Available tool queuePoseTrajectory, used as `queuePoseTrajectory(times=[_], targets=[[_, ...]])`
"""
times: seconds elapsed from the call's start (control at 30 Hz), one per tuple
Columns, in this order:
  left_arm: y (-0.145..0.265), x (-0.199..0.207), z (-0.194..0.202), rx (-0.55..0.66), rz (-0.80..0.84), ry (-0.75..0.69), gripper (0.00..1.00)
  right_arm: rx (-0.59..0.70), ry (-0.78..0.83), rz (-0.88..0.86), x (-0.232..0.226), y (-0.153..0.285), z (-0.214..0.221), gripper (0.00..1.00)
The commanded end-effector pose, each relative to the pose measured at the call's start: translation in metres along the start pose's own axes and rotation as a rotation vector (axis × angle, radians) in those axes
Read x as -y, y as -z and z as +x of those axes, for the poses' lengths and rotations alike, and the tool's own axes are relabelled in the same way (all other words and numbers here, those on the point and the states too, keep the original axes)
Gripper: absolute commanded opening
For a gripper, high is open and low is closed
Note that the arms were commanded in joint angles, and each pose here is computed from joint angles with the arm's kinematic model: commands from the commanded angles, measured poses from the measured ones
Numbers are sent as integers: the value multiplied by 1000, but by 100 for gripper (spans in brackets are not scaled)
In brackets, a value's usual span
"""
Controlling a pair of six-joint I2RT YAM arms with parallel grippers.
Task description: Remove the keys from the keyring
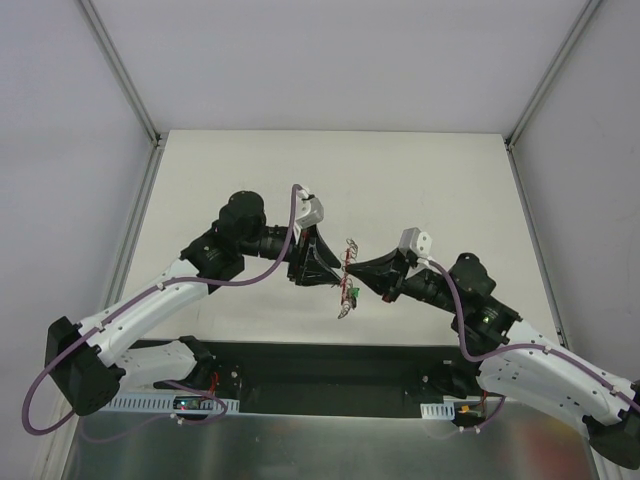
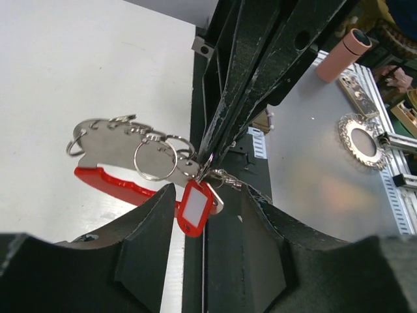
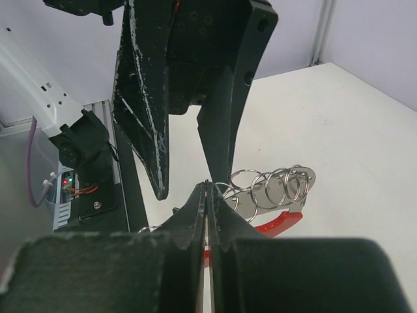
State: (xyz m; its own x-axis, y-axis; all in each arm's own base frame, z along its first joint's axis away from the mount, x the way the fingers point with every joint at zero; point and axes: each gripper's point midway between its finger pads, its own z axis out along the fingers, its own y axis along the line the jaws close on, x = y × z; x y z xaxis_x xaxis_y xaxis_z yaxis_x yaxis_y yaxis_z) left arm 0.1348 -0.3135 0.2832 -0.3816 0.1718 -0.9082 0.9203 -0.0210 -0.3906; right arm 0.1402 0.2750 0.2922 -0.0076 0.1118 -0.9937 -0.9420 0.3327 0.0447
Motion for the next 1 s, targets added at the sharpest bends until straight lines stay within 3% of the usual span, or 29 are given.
queuePoseTrajectory(times=[0.0, 0.43, 0.67, 0.8, 0.97], targets=[[-6, 17, -22, 40, 110, -129, 42, 144, 51, -101, -19, -2, -52, 0], [-3, 36, -18, 80, 187, -210, 22, 133, 43, -59, -10, -6, -48, 0], [-5, 33, -12, 66, 181, -178, 0, 111, 44, -3, 0, -5, -40, 0], [-4, 29, -8, 69, 151, -172, 0, 76, 52, 33, 7, -4, -30, 0], [-2, 6, -8, 104, -11, -164, 0, 10, 52, 54, 11, -2, -17, 1]])
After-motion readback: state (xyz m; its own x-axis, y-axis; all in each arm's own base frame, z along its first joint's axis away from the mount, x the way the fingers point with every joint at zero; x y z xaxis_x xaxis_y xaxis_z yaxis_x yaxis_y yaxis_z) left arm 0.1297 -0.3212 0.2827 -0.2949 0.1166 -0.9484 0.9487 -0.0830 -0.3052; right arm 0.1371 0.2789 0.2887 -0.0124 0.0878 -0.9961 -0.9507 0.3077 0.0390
